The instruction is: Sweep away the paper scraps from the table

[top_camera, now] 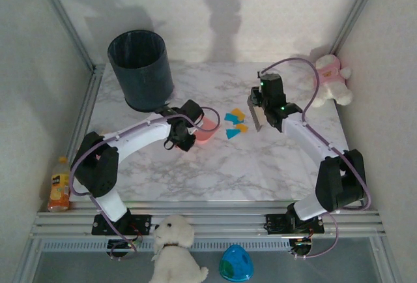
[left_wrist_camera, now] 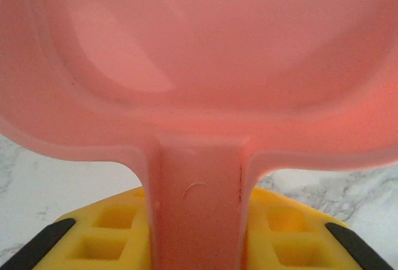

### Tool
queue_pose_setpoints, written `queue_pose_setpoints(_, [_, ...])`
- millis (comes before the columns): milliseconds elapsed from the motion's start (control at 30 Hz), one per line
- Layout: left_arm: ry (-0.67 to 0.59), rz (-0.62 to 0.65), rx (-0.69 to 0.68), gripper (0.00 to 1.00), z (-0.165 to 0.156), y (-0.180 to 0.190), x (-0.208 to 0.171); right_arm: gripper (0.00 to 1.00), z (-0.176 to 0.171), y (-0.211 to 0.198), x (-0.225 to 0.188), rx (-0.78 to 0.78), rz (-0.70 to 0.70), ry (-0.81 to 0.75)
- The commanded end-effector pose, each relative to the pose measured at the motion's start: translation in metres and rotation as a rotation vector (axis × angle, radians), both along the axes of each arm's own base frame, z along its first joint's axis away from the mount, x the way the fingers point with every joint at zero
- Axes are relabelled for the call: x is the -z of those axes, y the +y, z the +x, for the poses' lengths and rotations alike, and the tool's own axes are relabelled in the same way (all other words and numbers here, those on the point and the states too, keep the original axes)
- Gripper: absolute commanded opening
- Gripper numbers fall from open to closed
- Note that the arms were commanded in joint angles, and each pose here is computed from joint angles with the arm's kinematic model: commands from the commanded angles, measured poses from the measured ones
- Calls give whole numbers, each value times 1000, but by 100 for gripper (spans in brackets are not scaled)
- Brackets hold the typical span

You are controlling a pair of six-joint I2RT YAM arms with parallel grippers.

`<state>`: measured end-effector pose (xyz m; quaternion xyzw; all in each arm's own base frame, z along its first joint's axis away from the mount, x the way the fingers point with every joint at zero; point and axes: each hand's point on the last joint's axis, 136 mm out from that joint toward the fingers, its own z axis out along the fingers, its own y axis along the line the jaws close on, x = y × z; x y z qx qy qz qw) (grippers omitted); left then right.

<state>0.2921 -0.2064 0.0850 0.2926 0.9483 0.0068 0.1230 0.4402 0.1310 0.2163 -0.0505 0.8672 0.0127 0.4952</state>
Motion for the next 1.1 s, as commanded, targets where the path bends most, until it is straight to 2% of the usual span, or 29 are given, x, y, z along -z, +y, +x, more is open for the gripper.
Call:
queue_pose_setpoints(0, [54, -2, 43, 0, -19, -5, 3, 0, 18, -5, -17, 26, -79, -86])
queue_pose_setpoints(233, [113, 32, 100, 0, -37, -16, 18, 0, 32, -2, -4, 18, -136, -82])
queue_pose_setpoints(500, [164, 79, 136, 0, -56, -22, 29, 0, 36, 8, 8, -29, -133, -81])
queue_pose_setpoints(1067, [196, 105, 148, 0, -61, -23, 42, 0, 35, 25, 31, -114, -152, -47])
